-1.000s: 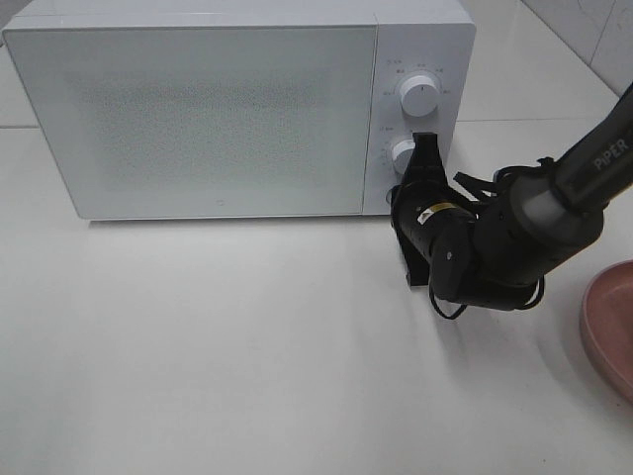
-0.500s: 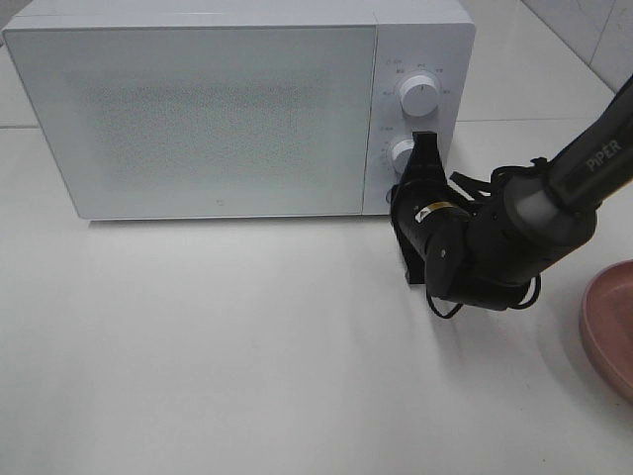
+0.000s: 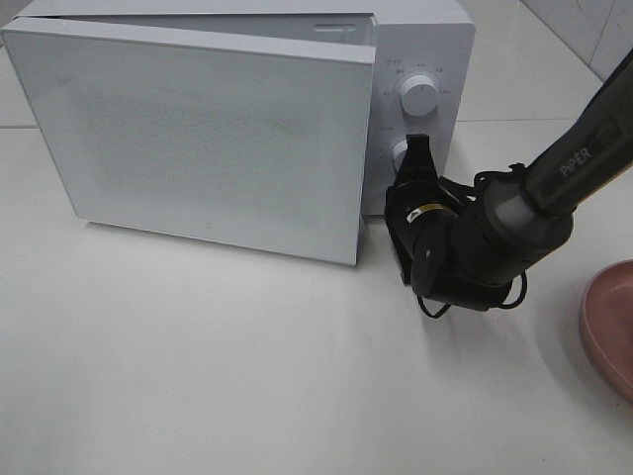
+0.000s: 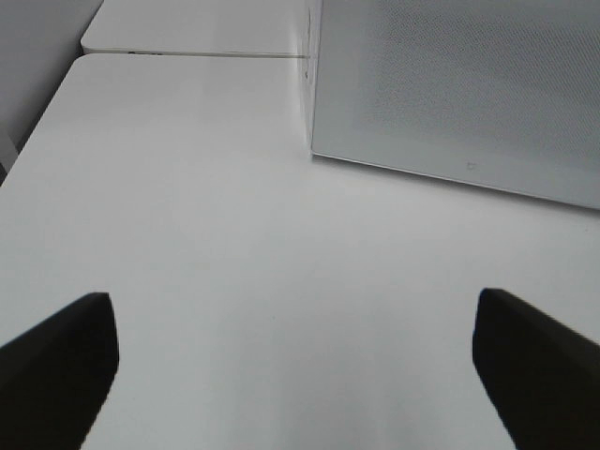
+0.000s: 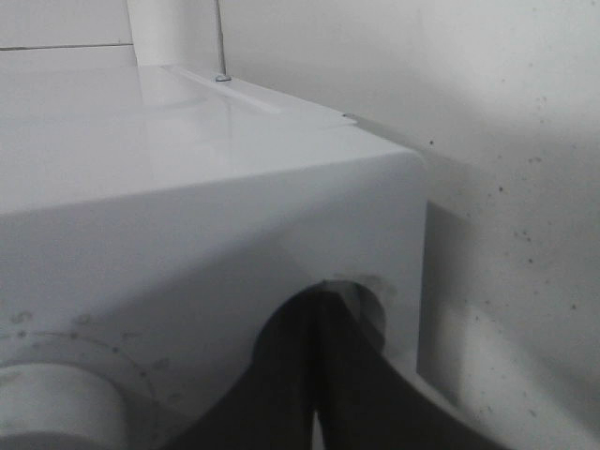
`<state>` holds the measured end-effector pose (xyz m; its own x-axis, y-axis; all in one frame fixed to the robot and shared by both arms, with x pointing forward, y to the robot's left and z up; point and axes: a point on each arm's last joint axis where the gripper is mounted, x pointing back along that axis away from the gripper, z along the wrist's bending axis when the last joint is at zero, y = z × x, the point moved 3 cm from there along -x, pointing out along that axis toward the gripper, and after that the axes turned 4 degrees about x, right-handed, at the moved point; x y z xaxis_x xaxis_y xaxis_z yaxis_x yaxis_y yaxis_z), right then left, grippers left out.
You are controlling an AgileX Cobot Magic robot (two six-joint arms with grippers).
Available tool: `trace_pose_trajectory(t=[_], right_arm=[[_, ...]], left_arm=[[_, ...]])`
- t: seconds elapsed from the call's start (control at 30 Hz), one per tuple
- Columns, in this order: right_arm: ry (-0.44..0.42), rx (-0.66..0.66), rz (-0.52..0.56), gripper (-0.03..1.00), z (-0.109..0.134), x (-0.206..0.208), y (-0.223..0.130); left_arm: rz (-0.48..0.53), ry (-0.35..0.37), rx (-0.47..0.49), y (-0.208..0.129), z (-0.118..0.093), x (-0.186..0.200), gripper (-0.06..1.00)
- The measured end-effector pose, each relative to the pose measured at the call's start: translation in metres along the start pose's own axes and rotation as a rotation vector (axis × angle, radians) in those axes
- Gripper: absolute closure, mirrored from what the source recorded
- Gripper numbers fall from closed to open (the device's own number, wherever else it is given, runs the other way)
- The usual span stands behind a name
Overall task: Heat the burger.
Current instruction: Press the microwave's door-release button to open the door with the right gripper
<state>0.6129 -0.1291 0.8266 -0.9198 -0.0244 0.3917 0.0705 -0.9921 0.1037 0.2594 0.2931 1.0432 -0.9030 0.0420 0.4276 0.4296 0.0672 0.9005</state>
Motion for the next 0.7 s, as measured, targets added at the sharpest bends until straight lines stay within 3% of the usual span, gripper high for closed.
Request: trace_pose_trajectory(t=[0.7], right_arm=[[-0.034, 0.036, 0.021, 0.97, 0.0039, 0.0047, 0.0036]], left_arm=[[0.0, 0.0, 0.0, 0.0, 0.0, 0.0, -0.02]])
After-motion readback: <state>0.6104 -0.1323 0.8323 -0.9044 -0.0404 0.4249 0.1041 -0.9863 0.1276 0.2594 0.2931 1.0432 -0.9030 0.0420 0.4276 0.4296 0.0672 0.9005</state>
